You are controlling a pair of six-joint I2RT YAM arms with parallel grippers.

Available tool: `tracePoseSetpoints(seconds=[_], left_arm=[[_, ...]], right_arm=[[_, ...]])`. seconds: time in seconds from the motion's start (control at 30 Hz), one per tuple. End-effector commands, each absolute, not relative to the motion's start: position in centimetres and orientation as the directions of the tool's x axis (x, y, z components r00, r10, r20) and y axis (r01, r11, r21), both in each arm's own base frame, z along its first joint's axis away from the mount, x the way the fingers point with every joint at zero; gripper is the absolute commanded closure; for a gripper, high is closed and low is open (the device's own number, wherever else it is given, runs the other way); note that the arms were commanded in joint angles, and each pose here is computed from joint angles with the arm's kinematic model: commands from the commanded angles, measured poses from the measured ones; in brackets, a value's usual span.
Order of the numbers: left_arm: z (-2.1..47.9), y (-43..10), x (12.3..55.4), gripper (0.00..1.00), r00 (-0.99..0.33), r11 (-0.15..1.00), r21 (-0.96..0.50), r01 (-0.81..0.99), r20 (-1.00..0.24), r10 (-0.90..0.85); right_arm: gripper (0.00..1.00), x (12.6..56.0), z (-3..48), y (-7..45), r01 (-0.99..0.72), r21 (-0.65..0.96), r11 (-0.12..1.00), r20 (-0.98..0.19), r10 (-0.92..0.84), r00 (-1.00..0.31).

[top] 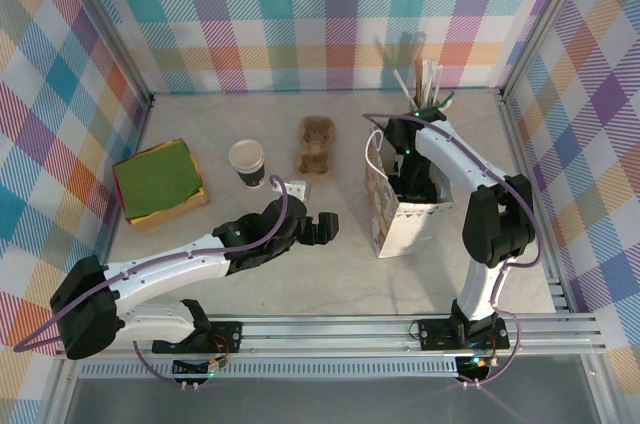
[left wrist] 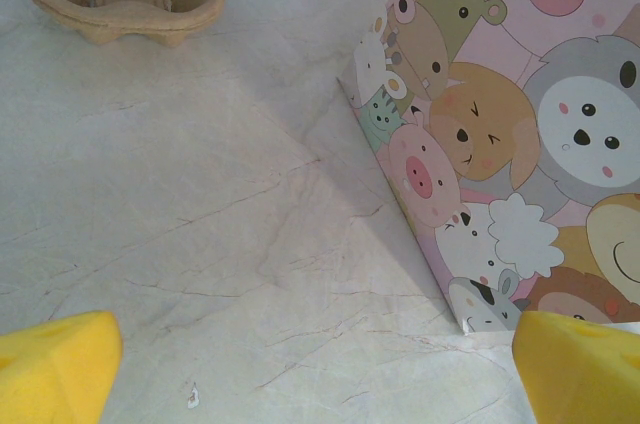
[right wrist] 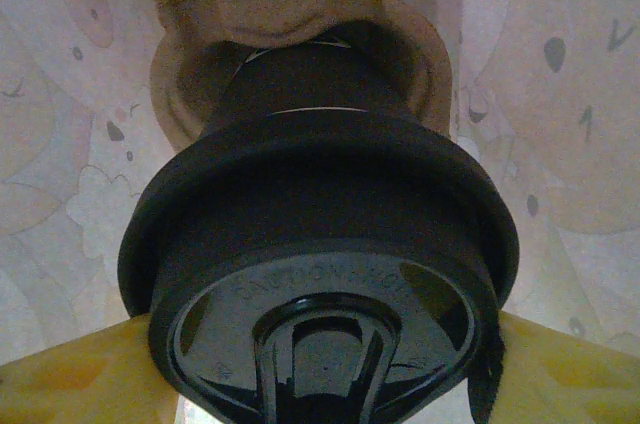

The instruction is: Pack the takeout coffee

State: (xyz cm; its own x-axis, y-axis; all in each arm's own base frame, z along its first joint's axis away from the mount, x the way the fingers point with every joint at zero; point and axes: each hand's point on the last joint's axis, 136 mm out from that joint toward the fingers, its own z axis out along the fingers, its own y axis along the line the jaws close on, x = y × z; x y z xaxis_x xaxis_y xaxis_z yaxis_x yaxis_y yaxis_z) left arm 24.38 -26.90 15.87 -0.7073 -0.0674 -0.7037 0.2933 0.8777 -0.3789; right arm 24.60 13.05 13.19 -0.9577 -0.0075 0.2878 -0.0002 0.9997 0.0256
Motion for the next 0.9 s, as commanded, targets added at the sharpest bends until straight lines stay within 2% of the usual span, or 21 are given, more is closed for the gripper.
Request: tracePoseSetpoints(seconds=[0.0, 0.87], left_arm=[[16.86, -27.02, 24.90, 0.00, -0.705, 0.875, -0.395, 0.280, -0.703, -0.092], [16.80, -26.93, 24.86, 0.00, -0.706, 0.876, -0.395, 0.278, -0.702, -0.093]], right_arm=[[0.33, 25.31, 11.68, 13.92, 0.001, 0.063, 0.998, 0.297, -0.018, -0.955], [0.33, 25.34, 11.66, 14.04, 0.005, 0.070, 0.998, 0.293, -0.016, -0.956]])
